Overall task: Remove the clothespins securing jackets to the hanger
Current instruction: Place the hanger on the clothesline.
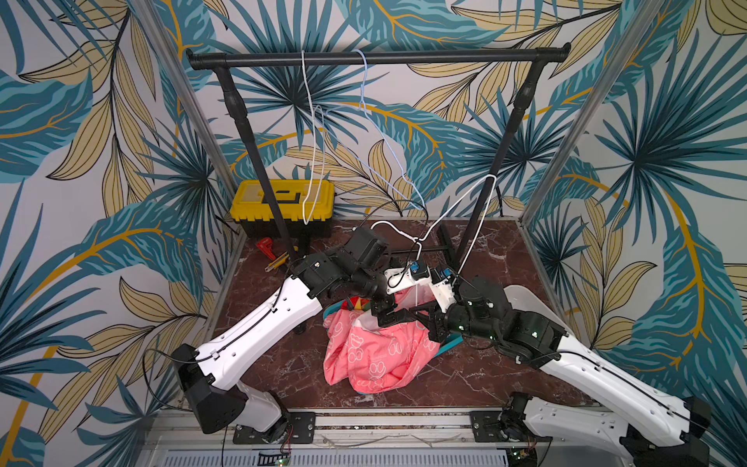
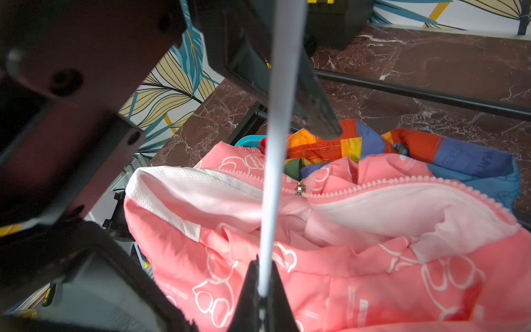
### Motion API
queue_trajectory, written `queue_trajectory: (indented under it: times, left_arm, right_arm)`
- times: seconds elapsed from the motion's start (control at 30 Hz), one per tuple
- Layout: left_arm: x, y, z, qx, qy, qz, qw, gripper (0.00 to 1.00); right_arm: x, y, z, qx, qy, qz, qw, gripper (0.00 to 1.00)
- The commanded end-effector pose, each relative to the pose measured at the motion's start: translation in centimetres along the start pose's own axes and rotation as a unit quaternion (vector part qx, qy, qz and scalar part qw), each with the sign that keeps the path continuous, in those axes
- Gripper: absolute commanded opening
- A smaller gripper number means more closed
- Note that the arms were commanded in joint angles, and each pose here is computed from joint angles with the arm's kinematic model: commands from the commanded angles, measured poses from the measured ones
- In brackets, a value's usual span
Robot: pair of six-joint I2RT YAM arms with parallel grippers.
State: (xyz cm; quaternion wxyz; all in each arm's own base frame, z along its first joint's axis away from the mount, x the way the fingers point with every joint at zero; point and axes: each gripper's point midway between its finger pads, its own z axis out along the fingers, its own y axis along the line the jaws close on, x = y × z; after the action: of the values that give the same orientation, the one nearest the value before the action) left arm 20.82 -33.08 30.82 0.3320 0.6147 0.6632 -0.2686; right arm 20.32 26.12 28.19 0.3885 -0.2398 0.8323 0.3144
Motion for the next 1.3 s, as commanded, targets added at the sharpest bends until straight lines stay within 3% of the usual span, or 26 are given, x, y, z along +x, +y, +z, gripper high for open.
queue_trajectory:
  times: [0.0,0.1,0.2,0.37,0.43,0.5,0.73,0.93,1.13,1.27]
  left_arm:
    - [1.3,-1.7,-0.2,0.008,0.018,0.004,1.0,1.0]
    - [2.5,-2.8,-0.8,0.002,0.026,-0.012,1.0,1.0]
    - [2.4,-4.5,-2.6,0.009,0.002,-0.028,1.0,1.0]
    - [2.8,-6.4,-5.6,0.002,-0.031,-0.041,0.999,1.0]
    - [3.2,-6.7,-6.6,-0.012,-0.04,-0.046,0.998,1.0]
    - [3.6,-6.8,-7.1,-0.024,-0.044,-0.054,0.997,1.0]
    - [4.5,-7.0,-7.4,-0.04,-0.064,-0.064,0.995,1.0]
    - [4.4,-6.8,-6.7,-0.038,-0.075,-0.066,0.994,1.0]
    - [4.7,-6.8,-6.5,-0.038,-0.074,-0.078,0.993,1.0]
    - [4.6,-7.1,-6.6,-0.035,-0.089,-0.081,0.992,1.0]
  right_arm:
    - [-2.3,-1.1,-0.6,0.036,-0.058,0.003,0.998,0.0]
    - [-3.3,-4.5,-1.8,0.132,-0.1,0.035,0.986,0.0]
    - [-3.6,-6.7,-3.4,0.18,-0.143,0.061,0.971,0.0]
    - [-2.8,-9.7,-5.1,0.261,-0.163,0.084,0.948,0.0]
    - [-3.0,-10.8,-7.2,0.292,-0.197,0.093,0.931,0.0]
    - [-3.7,-11.1,-8.7,0.306,-0.223,0.088,0.921,0.0]
    - [-7.1,-9.0,-12.4,0.263,-0.294,0.045,0.918,0.0]
    - [-14.1,-7.9,-13.4,0.319,-0.323,0.004,0.891,0.0]
    - [-22.7,-6.7,-15.0,0.379,-0.408,-0.008,0.831,0.0]
    - [-27.0,-6.9,-14.3,0.424,-0.434,-0.012,0.795,0.0]
